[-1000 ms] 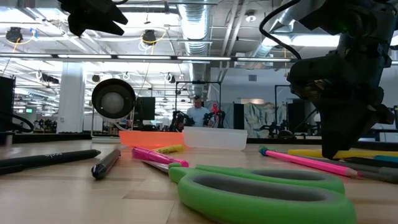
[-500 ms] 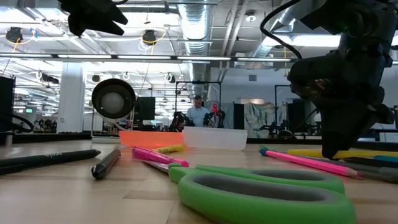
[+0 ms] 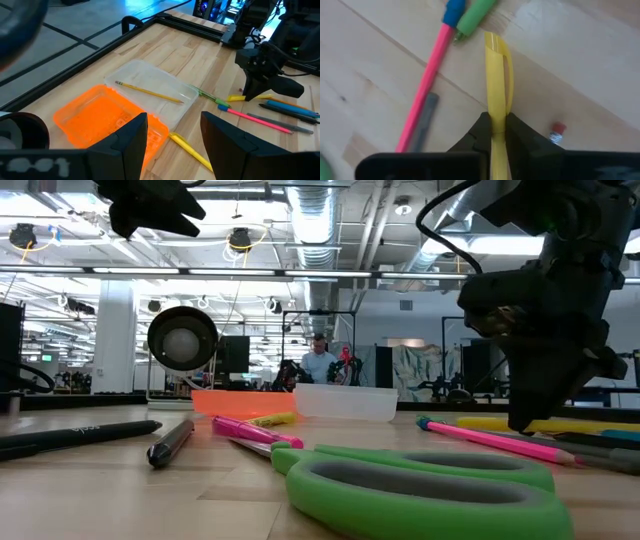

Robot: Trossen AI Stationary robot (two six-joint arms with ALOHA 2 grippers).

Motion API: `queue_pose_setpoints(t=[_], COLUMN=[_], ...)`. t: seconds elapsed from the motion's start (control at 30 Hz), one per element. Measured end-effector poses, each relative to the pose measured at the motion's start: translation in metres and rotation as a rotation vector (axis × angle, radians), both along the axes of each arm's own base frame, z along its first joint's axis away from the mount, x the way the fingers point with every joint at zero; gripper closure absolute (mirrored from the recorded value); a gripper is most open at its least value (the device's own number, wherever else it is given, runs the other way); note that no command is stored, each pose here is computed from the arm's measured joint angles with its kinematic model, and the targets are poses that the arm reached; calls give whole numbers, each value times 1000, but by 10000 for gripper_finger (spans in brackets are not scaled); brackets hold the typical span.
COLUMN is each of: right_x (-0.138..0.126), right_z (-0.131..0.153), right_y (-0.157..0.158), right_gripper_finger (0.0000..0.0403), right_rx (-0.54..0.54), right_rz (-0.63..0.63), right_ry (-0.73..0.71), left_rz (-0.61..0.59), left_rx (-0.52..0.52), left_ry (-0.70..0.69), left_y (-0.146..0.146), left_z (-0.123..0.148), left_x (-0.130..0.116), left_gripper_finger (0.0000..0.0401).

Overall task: Pick & place school supplies into a supply box
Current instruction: Put the right yellow pen into the orange supply box

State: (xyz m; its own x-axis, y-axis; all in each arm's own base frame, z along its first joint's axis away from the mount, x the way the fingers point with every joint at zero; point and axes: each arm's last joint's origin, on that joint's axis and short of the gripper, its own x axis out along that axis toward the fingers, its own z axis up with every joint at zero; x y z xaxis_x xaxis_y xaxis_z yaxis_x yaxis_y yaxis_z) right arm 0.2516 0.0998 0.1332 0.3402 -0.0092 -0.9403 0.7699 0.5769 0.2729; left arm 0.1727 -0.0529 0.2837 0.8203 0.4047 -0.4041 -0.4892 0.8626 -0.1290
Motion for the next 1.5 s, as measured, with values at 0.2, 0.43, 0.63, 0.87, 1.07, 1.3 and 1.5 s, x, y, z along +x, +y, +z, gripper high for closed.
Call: queue_pose_setpoints(t=[0.2,0.43,0.63,0.87,1.07,1.3,1.5], right_x=[3,2,-3,-6,5,34,51], right_z=[1,11,30,56,72,79,67], right_y=[1,1,-2,-15,-42,-94,-140], right_gripper_finger=[384,386,386,385,386,382,383], right_rx=[14,22,6,-32,-69,-110,-87], right_rz=[1,18,36,4,-52,-144,-205], right_ry=[-29,-63,-129,-251,-386,-588,-661], left_rz=[0,-1,0,14,13,8,8], left_rx=[0,1,5,22,24,32,32], left_ry=[0,1,7,10,16,23,24], left_y=[0,0,0,1,0,0,0], left_z=[0,0,0,-2,-5,-6,-6], left_x=[0,0,0,-1,0,0,0], left_gripper_finger=[228,228,228,228,228,228,228])
